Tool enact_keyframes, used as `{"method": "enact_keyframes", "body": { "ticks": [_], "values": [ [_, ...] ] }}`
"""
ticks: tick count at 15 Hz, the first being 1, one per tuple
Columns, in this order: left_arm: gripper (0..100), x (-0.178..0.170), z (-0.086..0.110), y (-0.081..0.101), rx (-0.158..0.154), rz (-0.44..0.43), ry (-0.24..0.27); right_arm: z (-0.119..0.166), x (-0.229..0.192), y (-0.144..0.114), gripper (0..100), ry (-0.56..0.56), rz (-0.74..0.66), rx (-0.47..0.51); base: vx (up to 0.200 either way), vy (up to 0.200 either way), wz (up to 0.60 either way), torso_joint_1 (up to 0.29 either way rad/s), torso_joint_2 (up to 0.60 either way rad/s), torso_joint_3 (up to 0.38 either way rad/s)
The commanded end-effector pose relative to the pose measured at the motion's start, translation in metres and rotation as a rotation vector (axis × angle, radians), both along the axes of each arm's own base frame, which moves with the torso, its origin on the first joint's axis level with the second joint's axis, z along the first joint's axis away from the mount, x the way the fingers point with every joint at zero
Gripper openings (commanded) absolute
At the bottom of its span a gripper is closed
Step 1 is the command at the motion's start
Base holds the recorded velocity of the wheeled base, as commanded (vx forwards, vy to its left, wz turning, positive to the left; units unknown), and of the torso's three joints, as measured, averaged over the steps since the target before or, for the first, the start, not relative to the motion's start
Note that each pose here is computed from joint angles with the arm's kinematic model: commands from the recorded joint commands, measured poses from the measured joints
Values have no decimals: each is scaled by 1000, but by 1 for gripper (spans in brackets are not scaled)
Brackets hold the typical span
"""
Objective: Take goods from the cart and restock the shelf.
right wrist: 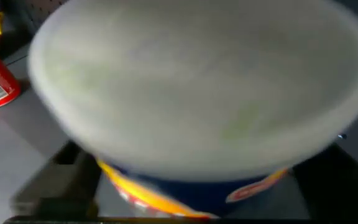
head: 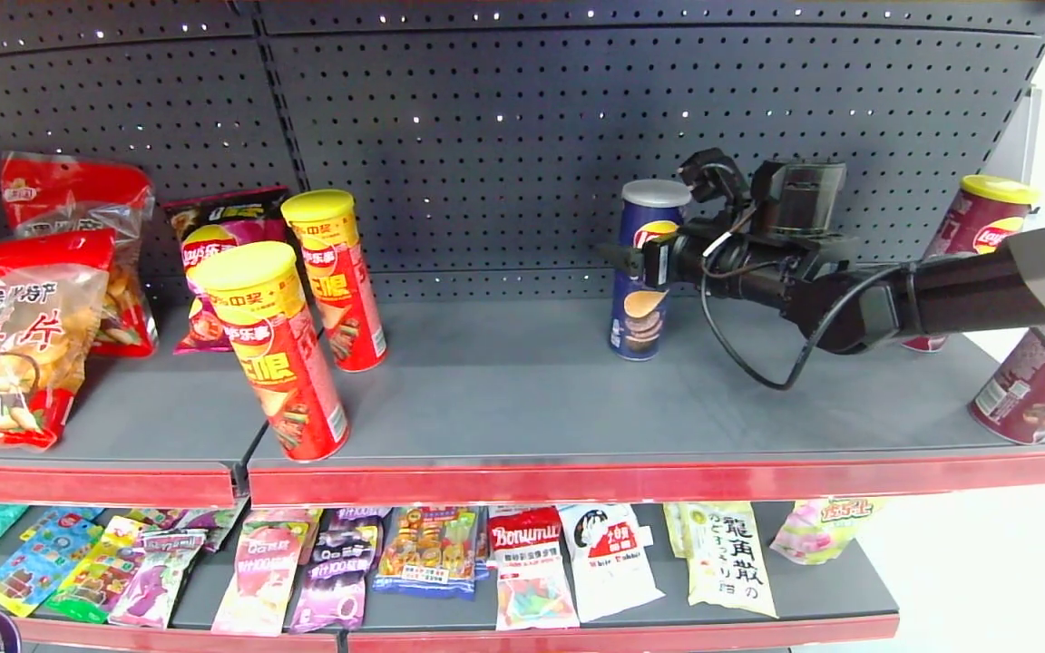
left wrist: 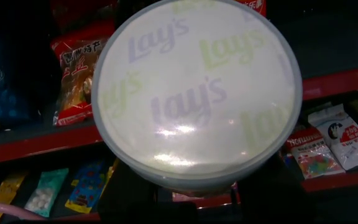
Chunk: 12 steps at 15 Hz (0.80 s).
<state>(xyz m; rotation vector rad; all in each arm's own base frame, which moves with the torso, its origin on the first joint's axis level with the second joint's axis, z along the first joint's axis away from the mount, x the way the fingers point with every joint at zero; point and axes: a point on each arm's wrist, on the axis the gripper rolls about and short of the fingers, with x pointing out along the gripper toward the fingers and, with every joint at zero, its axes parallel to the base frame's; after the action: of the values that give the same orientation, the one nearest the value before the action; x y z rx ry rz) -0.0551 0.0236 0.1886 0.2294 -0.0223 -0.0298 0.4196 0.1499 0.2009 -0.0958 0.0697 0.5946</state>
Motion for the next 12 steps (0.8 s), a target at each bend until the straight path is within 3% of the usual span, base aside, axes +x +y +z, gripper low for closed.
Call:
{"method": "enact_keyframes", "body": {
  "ticks": [1, 6, 12],
  "values": [
    [0, 0, 0, 0, 0, 0, 1, -1, 2, 3, 0, -5, 3, 0, 0, 0, 0, 0, 0, 0],
    [0, 0, -3, 0, 0, 3, -1, 8, -12, 15, 0, -14, -6, 1, 0, 0, 0, 0, 0, 0],
    [0, -1, -1, 0, -1, 1, -6, 32, -94, 21, 0, 14, -30, 5, 0, 0, 0, 0, 0, 0]
  ]
}}
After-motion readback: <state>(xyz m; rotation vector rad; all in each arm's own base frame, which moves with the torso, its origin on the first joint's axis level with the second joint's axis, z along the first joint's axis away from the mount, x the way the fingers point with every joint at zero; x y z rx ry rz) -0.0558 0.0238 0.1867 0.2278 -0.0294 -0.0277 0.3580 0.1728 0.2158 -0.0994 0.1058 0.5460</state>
